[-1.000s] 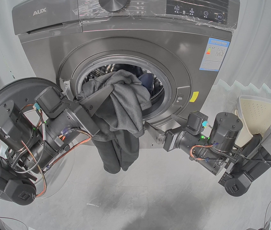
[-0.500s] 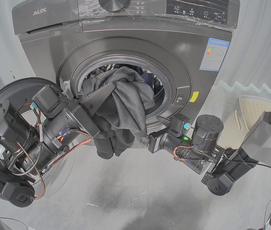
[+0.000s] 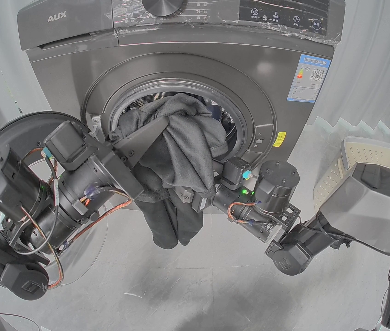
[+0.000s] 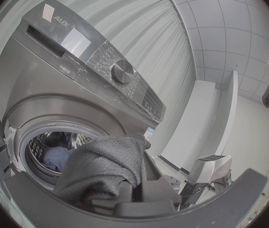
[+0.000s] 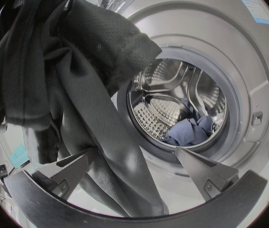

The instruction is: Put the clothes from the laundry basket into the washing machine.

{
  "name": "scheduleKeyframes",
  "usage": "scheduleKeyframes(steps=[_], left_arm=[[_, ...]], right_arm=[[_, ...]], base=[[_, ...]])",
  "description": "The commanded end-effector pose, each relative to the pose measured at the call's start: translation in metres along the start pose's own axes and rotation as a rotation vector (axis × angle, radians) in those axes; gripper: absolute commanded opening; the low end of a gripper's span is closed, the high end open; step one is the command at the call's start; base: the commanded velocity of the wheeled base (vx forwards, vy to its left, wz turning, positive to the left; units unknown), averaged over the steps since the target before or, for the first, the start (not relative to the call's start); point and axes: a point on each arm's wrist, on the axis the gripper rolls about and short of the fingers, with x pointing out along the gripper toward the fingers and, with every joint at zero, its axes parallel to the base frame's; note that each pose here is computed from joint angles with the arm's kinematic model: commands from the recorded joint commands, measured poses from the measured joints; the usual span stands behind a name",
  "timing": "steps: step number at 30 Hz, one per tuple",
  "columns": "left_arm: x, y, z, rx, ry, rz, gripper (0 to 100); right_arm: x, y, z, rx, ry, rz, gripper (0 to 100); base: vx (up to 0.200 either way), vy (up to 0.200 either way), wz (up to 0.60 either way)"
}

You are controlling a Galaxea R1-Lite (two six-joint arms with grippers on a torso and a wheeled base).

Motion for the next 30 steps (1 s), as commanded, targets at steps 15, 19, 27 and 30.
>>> scheduleKeyframes(steps=[15, 19, 27, 30], left_arm=[[0.004, 0.006, 0.000, -0.042, -0.007, 0.021, 0], [0.006, 0.011, -0.001, -0.037, -0.010, 0.034, 0], [0.005, 0.011, -0.002, -0.040, -0.004, 0.033, 100], [0.007, 0.013, -0.006, -0.059, 0.005, 0.044, 100]], right_arm=[[-0.030, 0.012, 0.023, 0.000, -0.014, 0.027, 0], [-0.060, 0.009, 0.035, -0.002, 0.032, 0.009, 0], [-0.093, 0.009, 0.061, -0.003, 0.015, 0.002, 0], [-0.102, 0.012, 0.065, -0.002, 0.009, 0.011, 0]], base=[[0.000, 0.000, 0.00], [0.000, 0.000, 0.00], [0.000, 0.000, 0.00], [0.000, 0.000, 0.00]])
